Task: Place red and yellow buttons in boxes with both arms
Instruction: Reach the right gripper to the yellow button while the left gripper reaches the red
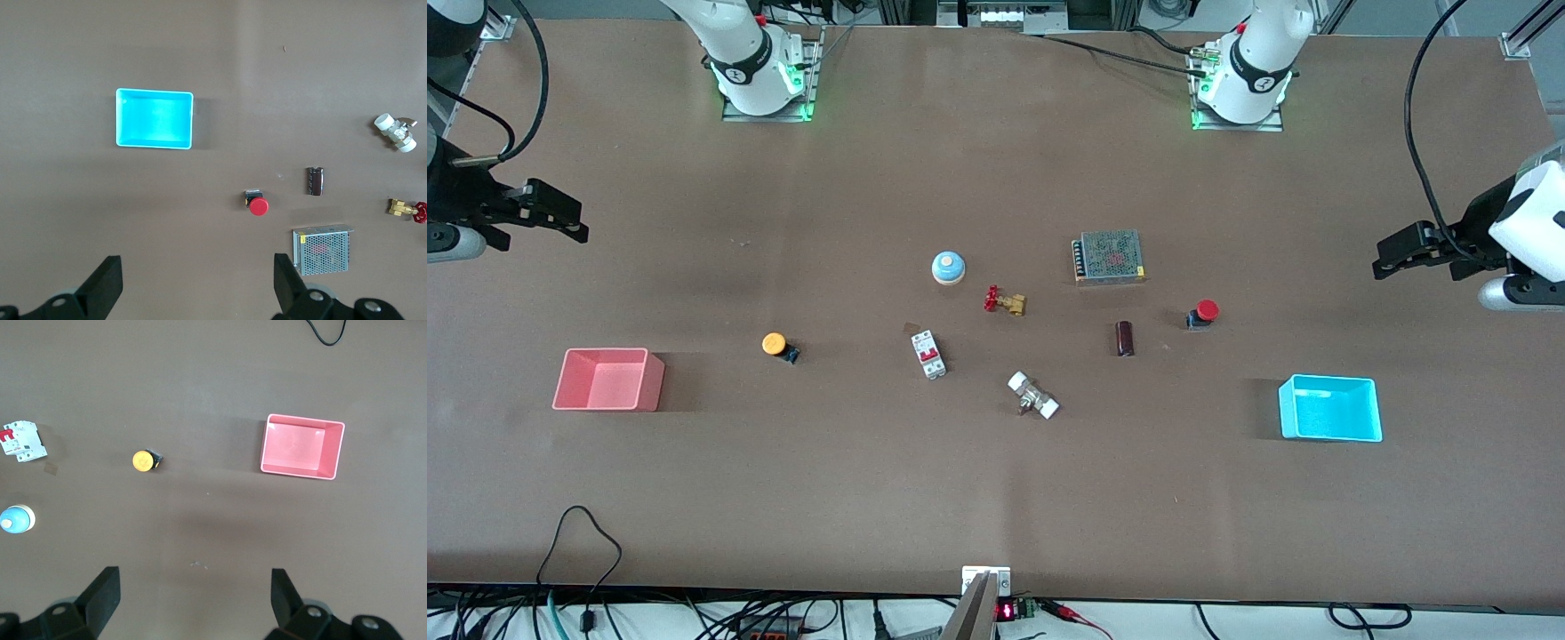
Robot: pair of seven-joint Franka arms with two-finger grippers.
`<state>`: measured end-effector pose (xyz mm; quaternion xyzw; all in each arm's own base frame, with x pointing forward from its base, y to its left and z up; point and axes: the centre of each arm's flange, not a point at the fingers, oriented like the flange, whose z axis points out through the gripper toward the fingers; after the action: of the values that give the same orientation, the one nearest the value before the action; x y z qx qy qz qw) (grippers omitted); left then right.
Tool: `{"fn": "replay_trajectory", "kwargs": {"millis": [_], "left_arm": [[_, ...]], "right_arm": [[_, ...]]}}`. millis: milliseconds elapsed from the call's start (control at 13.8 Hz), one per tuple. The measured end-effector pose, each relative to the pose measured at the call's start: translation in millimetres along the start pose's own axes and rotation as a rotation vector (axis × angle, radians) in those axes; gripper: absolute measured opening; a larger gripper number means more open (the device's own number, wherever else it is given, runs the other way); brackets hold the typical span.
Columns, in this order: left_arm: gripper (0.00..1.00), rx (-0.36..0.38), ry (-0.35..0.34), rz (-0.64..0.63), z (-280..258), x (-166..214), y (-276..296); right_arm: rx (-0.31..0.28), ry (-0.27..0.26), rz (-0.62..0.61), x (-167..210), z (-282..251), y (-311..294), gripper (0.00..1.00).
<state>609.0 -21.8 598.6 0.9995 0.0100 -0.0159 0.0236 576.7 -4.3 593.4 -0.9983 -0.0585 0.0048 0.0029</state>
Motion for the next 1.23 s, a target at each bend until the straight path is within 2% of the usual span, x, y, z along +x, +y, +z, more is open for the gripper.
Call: {"fn": "replay_trajectory", "kwargs": {"millis": [363, 508, 654, 799, 944, 1089, 1235], "left_arm": [[1.00, 0.002, -0.011, 0.001, 4.2, -1.0, 0.5], [1.00, 0.003, -0.042, 0.007, 21.6, 2.7, 4.4], [1.00, 0.004, -0.085, 0.018, 59.0, 18.0, 11.3], [1.00, 0.006, -0.141, 0.038, 122.2, 41.3, 25.6], [1.00, 0.008, -0.156, 0.079, 177.2, 58.3, 54.7], [1.00, 0.015, -0.175, 0.133, 211.2, 55.8, 92.3], [1.00, 0.019, -0.201, 0.144, 237.1, 41.7, 114.2]], "right_arm": [[0.000, -0.003, -0.001, 0.8, 1.6, -0.4, 1.00], [0.001, -0.006, -0.003, 1.9, 3.7, -1.6, 1.00], [0.001, -0.012, -0.004, 3.5, 7.0, -1.8, 1.00], [0.002, -0.025, -0.004, 6.6, 14.5, -1.8, 1.00], [0.005, -0.056, -0.009, 13.8, 32.5, -3.2, 1.00], [0.010, -0.107, -0.021, 25.7, 64.0, -9.2, 1.00], [0.011, -0.133, -0.040, 42.3, 99.6, -19.0, 1.00]]}}
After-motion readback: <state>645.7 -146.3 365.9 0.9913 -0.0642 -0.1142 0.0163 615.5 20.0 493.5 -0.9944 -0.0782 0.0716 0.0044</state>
